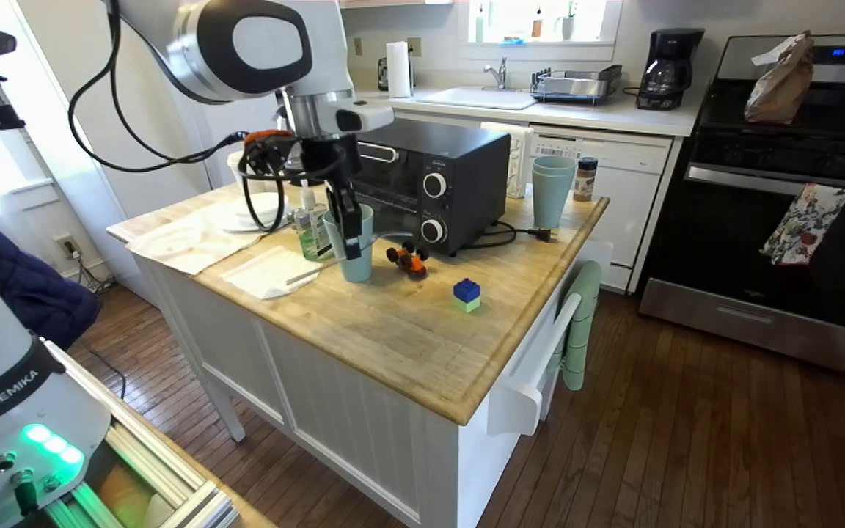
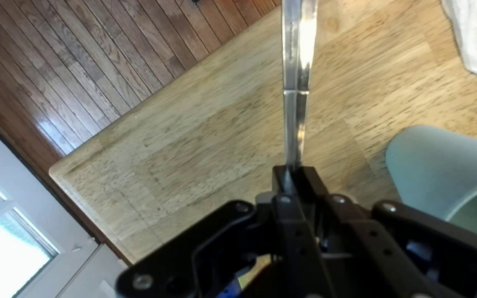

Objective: Put the folk in the cup

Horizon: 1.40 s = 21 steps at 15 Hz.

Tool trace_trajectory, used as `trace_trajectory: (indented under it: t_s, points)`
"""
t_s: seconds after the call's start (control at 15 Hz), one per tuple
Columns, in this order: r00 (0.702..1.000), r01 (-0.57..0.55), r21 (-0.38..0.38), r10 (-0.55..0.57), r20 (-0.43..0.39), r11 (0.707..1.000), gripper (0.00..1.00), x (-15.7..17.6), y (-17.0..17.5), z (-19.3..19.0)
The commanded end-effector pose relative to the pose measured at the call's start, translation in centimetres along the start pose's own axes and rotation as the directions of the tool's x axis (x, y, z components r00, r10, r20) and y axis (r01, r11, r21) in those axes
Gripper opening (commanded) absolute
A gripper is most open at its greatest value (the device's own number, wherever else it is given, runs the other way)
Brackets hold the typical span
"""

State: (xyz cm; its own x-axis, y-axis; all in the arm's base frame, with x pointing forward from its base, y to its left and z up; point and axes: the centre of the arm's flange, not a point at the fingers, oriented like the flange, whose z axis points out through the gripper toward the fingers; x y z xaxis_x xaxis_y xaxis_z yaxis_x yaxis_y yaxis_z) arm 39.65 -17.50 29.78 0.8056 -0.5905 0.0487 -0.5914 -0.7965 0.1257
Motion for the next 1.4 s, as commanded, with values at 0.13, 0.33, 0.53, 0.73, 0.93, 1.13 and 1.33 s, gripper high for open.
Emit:
trace_trajectory:
  t_s: [0.13,0.33,0.53,0.73,0.93,1.13,1.33]
  points:
    - [0.996,0.006,-0.022,-0.008,-0.092,1.000,0.03,-0.9,-1.4,-4.8]
    - [0.991,0.008,-0.013,-0.010,-0.135,1.000,0.03,-1.3,-2.3,-6.6]
    - [0.984,0.006,0.006,-0.005,-0.177,1.000,0.03,-1.5,-2.9,-8.2]
    - [0.972,-0.010,0.025,0.016,-0.234,1.000,0.03,-1.5,-3.5,-9.5]
    - [0.961,-0.022,0.043,0.033,-0.275,0.999,0.03,-1.5,-4.3,-10.3]
    - [0.940,-0.036,0.061,0.054,-0.338,0.997,0.03,-1.2,-5.1,-10.8]
    - [0.911,-0.046,0.066,0.069,-0.407,0.997,0.03,-0.7,-5.6,-10.9]
